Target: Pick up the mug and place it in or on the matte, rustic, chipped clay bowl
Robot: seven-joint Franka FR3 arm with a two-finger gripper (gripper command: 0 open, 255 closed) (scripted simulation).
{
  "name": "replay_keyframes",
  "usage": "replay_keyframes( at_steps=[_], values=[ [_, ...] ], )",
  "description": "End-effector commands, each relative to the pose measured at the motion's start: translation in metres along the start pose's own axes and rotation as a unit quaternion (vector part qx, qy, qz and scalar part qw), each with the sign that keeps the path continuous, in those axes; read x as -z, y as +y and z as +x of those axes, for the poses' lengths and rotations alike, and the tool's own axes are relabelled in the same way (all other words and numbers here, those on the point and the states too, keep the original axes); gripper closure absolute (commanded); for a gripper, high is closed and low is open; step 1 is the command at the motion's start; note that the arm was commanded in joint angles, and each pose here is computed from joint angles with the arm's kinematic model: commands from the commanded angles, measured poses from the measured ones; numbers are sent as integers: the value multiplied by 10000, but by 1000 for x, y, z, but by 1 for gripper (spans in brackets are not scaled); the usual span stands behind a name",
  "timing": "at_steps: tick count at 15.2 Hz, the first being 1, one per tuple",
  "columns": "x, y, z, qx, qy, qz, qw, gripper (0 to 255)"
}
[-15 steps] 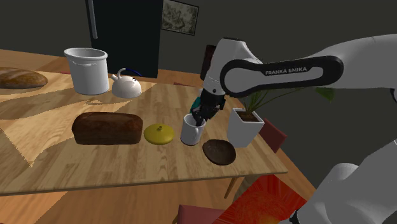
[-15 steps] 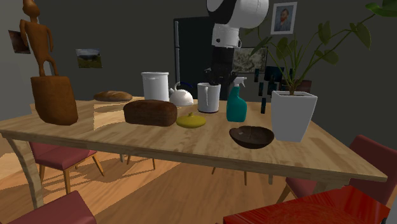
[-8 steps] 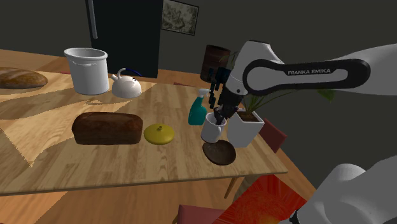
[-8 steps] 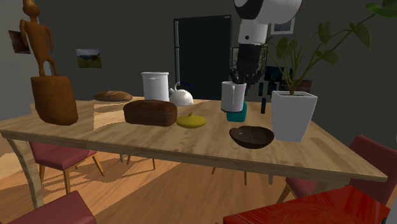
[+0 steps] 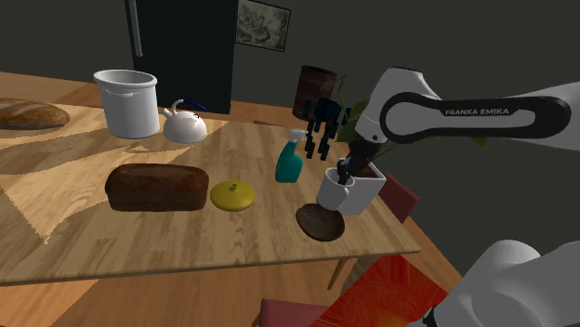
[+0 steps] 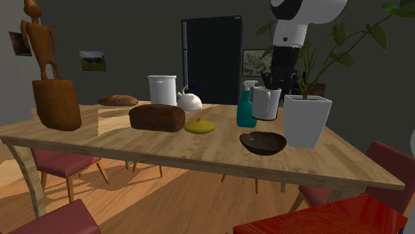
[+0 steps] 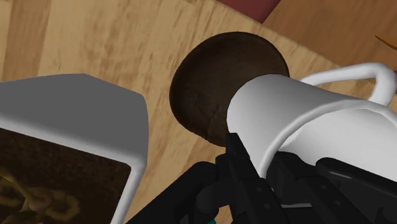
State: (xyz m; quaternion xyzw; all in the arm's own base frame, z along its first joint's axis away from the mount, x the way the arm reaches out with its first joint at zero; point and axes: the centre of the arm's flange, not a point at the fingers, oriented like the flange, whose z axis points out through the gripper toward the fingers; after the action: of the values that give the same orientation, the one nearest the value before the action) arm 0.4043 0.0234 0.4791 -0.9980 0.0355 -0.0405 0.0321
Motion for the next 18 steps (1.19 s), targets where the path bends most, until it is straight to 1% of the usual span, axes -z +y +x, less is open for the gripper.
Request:
replay_keyframes(
  at_steps=[1,14,18],
  values=[
    [-10,1,-2,2,2,1,10000,255],
    [-78,6,-8,2,2,1,10000,255],
    [-81,6,-8,2,2,1,10000,255]
  ],
)
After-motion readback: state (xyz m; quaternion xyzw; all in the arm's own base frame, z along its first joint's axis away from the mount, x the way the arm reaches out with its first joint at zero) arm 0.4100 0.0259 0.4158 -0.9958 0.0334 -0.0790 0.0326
